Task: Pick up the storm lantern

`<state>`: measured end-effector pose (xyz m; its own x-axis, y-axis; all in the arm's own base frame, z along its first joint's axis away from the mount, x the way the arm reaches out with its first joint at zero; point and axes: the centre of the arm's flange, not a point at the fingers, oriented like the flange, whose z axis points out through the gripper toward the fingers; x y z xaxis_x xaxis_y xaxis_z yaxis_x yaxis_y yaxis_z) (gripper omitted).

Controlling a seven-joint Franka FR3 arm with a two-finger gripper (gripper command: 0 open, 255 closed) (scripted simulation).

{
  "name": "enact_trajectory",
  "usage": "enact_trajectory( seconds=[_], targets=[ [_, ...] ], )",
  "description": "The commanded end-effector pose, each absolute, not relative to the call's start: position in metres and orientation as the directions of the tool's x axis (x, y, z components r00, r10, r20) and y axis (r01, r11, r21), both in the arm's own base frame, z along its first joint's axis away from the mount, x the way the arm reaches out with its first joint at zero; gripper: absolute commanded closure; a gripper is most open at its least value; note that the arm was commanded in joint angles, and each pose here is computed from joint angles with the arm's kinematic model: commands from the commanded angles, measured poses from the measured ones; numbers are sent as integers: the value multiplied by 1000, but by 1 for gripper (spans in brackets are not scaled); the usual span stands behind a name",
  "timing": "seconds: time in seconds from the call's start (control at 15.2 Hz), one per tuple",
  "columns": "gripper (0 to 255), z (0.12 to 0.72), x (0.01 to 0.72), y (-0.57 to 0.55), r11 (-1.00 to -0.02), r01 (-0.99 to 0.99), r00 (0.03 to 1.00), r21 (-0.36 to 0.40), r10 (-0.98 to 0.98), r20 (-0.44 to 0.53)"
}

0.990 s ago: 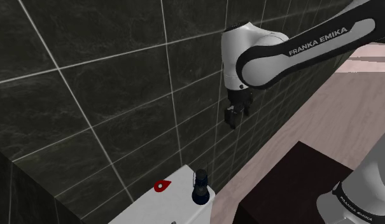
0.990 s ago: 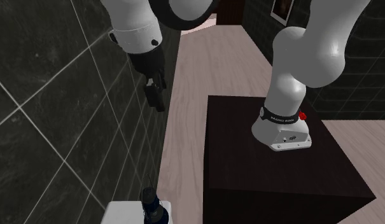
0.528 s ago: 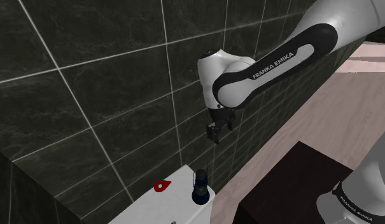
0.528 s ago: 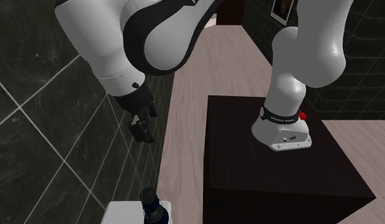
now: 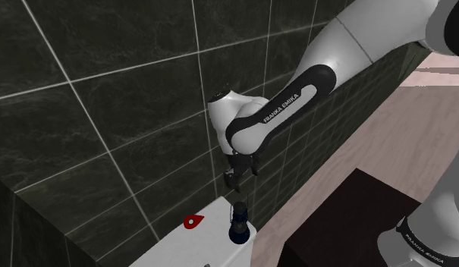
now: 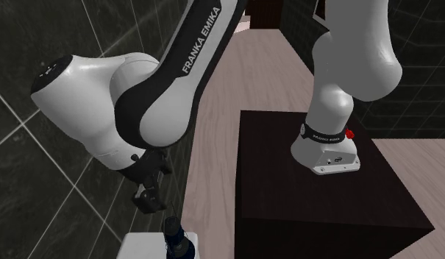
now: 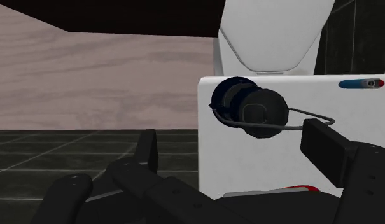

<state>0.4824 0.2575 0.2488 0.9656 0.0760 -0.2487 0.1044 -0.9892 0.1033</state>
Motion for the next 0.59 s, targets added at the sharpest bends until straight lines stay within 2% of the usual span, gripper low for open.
enact_trajectory(
  seconds=[0.0, 0.53],
  targets=[
    [0, 224, 491, 272, -990, 102, 962, 101, 72, -264],
    [0, 164, 504, 302, -990, 99, 955, 98, 67, -291]
  ],
)
